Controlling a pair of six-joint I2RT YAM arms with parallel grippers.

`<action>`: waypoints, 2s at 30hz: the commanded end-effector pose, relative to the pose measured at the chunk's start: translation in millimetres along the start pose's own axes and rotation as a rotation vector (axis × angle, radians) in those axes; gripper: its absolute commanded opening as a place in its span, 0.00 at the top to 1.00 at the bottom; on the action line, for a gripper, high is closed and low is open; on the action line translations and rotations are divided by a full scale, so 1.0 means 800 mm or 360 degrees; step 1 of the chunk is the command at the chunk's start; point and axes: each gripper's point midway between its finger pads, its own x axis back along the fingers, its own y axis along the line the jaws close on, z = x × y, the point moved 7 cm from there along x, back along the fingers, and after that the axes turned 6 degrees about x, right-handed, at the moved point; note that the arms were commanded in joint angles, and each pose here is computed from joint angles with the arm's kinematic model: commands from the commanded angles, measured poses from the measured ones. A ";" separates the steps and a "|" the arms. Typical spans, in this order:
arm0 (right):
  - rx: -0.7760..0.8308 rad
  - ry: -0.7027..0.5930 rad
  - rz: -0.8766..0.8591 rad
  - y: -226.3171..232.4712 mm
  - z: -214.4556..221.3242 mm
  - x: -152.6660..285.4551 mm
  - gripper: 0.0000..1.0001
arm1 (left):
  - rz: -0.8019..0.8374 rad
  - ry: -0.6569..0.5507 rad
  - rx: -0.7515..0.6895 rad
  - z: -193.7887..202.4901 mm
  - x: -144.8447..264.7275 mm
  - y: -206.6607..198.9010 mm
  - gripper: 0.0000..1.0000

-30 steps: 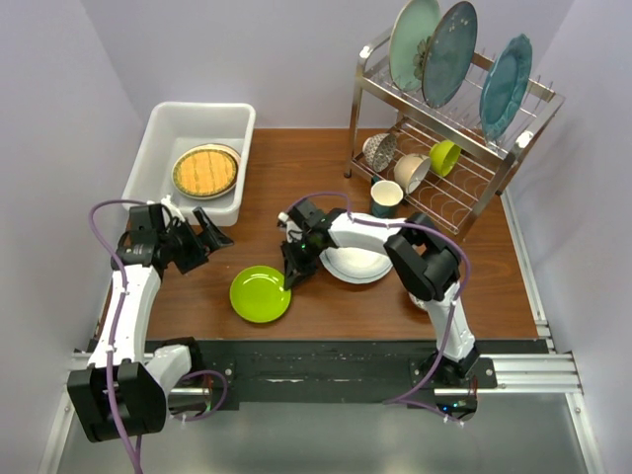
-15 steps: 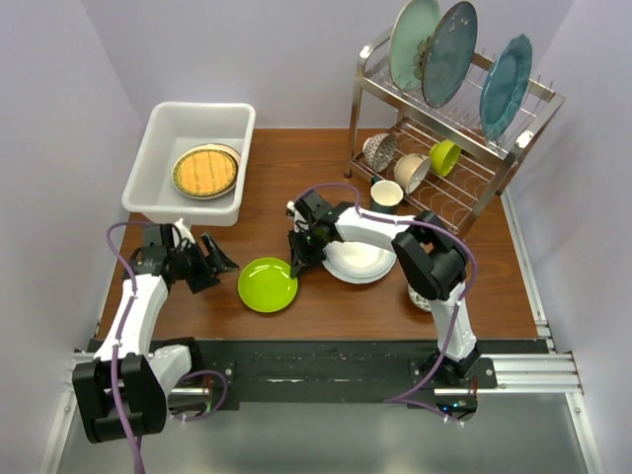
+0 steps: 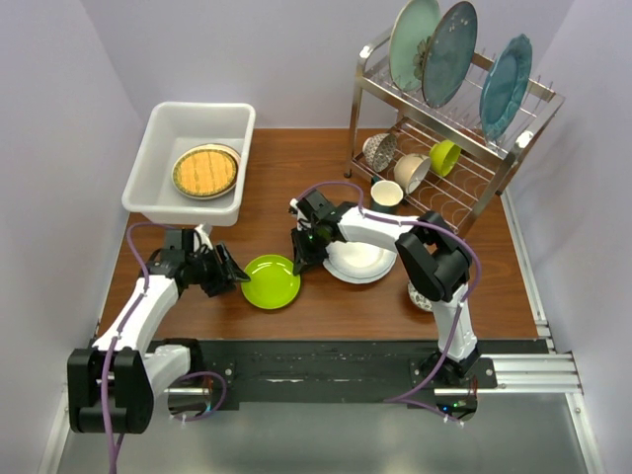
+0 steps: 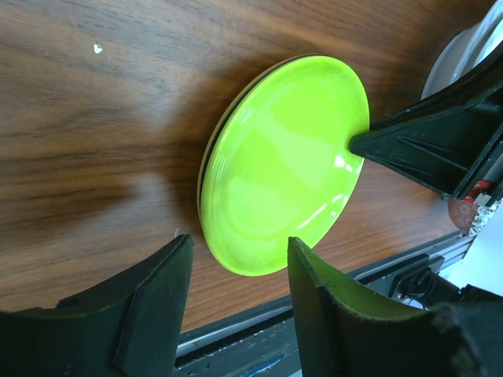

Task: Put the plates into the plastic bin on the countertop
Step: Pick up the plate at the center of the board.

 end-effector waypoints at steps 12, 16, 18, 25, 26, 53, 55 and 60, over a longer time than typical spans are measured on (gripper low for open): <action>0.0025 -0.0020 -0.0006 -0.001 0.002 0.005 0.85 | -0.0013 -0.0044 0.0026 -0.009 -0.016 -0.004 0.59; 0.0025 -0.0017 -0.0013 -0.001 0.002 0.005 0.86 | -0.0057 -0.0034 0.0016 -0.011 -0.021 -0.001 0.60; 0.0025 -0.0015 -0.0012 -0.001 0.003 0.005 0.86 | -0.0061 -0.0029 0.0009 -0.011 -0.023 0.000 0.61; 0.0030 0.0002 -0.0020 -0.002 0.004 0.004 0.85 | -0.0025 0.0024 0.0014 -0.002 -0.034 0.003 0.70; 0.0028 0.0001 -0.0023 -0.002 0.004 0.005 0.86 | -0.0023 0.0027 0.0017 -0.001 -0.034 0.003 0.71; 0.0082 -0.0086 -0.0016 0.003 0.001 0.024 0.19 | 0.0030 -0.0088 -0.0060 -0.019 -0.006 -0.030 1.00; 0.0085 -0.0096 -0.0017 0.004 0.000 0.026 0.18 | 0.0034 -0.0093 -0.0060 -0.021 -0.004 -0.033 1.00; 0.0115 -0.0161 -0.0037 0.009 -0.002 0.037 0.11 | 0.0039 -0.0110 -0.0074 -0.024 0.002 -0.038 1.00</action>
